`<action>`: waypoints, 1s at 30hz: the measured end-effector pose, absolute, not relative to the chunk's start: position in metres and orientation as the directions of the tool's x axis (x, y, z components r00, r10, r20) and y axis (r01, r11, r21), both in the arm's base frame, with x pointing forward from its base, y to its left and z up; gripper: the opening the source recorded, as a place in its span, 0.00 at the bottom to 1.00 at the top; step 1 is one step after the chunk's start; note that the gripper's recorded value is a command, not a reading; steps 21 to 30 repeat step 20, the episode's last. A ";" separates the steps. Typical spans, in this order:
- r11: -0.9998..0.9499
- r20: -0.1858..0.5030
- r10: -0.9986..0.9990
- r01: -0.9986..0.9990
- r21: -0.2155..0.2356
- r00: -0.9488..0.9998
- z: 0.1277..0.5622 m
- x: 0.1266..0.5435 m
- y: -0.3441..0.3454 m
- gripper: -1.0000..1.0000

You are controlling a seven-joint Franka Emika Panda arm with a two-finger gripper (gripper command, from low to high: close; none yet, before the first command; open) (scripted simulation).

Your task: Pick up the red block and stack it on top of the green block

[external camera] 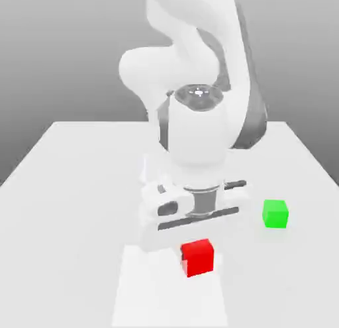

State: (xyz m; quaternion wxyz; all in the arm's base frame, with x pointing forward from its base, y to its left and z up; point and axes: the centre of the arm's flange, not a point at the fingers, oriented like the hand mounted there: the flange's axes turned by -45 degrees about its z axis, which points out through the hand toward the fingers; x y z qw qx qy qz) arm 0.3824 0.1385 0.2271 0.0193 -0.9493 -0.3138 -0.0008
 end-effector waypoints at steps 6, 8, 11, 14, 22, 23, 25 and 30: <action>-0.418 0.021 0.908 0.908 -0.031 0.418 0.244 0.276 0.231 0.00; -0.254 0.013 0.967 0.967 -0.018 0.254 0.246 0.236 0.250 0.00; -0.105 -0.001 0.994 0.994 0.000 0.105 0.237 0.202 0.263 0.00; -0.087 -0.005 0.996 0.996 0.005 0.087 0.215 0.199 0.265 0.00; -0.093 -0.003 0.996 0.996 0.002 0.093 0.184 0.199 0.262 1.00; -0.093 -0.003 0.996 0.996 0.002 0.093 0.184 0.199 0.262 1.00; -0.093 -0.003 0.996 0.996 0.002 0.093 0.184 0.199 0.262 1.00; -0.093 -0.003 0.996 0.996 0.002 0.093 0.184 0.199 0.262 1.00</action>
